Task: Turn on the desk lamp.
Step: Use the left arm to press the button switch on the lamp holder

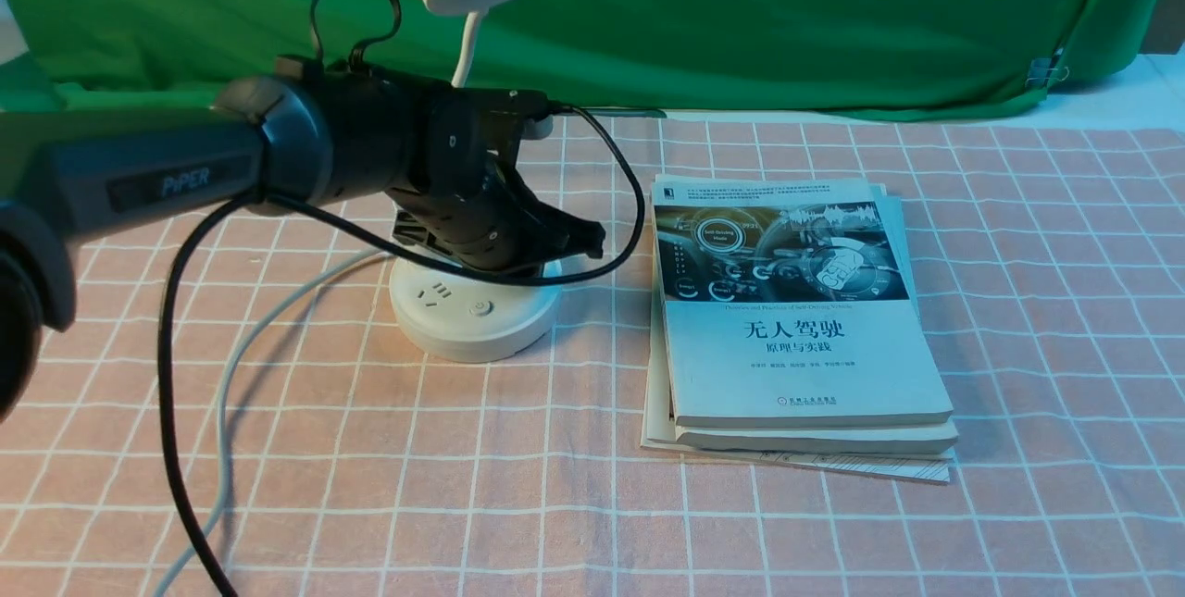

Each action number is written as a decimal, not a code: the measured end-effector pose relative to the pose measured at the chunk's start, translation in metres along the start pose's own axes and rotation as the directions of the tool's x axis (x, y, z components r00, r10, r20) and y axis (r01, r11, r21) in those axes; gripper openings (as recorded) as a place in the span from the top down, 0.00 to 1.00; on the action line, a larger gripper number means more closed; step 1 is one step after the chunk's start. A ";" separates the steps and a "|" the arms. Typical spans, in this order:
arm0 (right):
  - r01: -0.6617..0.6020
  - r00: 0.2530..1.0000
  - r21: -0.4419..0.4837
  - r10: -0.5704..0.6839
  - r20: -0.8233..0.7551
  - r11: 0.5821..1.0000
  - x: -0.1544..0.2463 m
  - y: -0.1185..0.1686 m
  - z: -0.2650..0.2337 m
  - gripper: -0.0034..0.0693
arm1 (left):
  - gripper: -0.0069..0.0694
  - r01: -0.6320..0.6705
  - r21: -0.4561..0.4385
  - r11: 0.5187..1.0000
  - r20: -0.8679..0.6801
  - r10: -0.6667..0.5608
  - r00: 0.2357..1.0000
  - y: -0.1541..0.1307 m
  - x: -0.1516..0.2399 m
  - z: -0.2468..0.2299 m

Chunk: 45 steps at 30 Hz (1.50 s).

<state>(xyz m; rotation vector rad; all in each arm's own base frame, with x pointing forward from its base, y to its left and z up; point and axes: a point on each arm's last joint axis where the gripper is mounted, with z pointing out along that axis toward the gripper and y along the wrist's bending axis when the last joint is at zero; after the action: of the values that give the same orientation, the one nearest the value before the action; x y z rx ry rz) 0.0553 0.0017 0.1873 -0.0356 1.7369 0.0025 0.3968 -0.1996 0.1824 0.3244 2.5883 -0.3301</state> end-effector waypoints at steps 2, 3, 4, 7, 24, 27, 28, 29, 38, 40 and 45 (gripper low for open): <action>0.000 1.000 0.000 0.000 0.000 1.000 0.000 0.000 0.000 0.62 | 0.88 -0.002 -0.001 1.000 -0.005 0.002 1.000 0.000 0.001 0.002; 0.000 1.000 0.000 0.000 0.000 1.000 0.000 0.000 0.000 0.62 | 0.88 -0.002 0.001 1.000 -0.007 0.002 1.000 0.000 0.001 0.004; 0.000 1.000 0.000 0.000 0.000 1.000 0.000 0.000 0.000 0.62 | 0.88 0.000 0.002 1.000 -0.006 0.000 1.000 0.000 0.002 0.005; -0.001 1.000 0.000 0.001 0.000 1.000 0.000 0.000 0.000 0.62 | 0.88 0.002 0.003 1.000 0.001 -0.002 1.000 0.000 0.001 0.009; 0.000 1.000 0.000 0.000 -0.001 1.000 0.000 0.000 0.000 0.62 | 0.88 -0.026 -0.002 1.000 0.061 0.026 0.998 -0.002 -0.008 -0.014; 0.000 1.000 0.000 0.000 -0.001 1.000 0.000 0.000 0.000 0.62 | 0.88 -0.043 -0.014 0.999 0.052 0.043 0.998 0.000 -0.007 -0.011; 0.000 1.000 0.000 0.000 -0.001 1.000 0.000 0.000 0.000 0.62 | 0.88 -0.043 -0.015 0.999 0.050 0.044 0.998 0.000 -0.006 -0.010; 0.000 1.000 0.000 0.000 0.000 1.000 0.000 0.000 0.000 0.62 | 0.88 -0.046 -0.018 0.999 0.044 0.047 0.998 0.000 -0.005 -0.008; 0.000 1.000 0.000 0.000 0.000 1.000 0.000 0.000 0.000 0.62 | 0.88 -0.063 -0.035 0.997 0.014 0.063 0.998 0.004 0.000 0.004; 0.000 1.000 0.000 0.000 0.000 1.000 0.000 0.000 0.000 0.62 | 0.88 -0.059 -0.033 0.998 0.008 0.059 0.998 0.004 0.000 0.005; 0.000 1.000 0.000 0.000 0.000 1.000 0.000 0.000 0.000 0.62 | 0.88 -0.044 -0.028 0.999 -0.014 0.044 0.999 0.003 0.002 0.010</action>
<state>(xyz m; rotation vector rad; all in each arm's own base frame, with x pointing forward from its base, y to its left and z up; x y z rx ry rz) 0.0553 0.0017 0.1873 -0.0353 1.7368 0.0027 0.4011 -0.1992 0.1722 0.3742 2.5917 -0.2768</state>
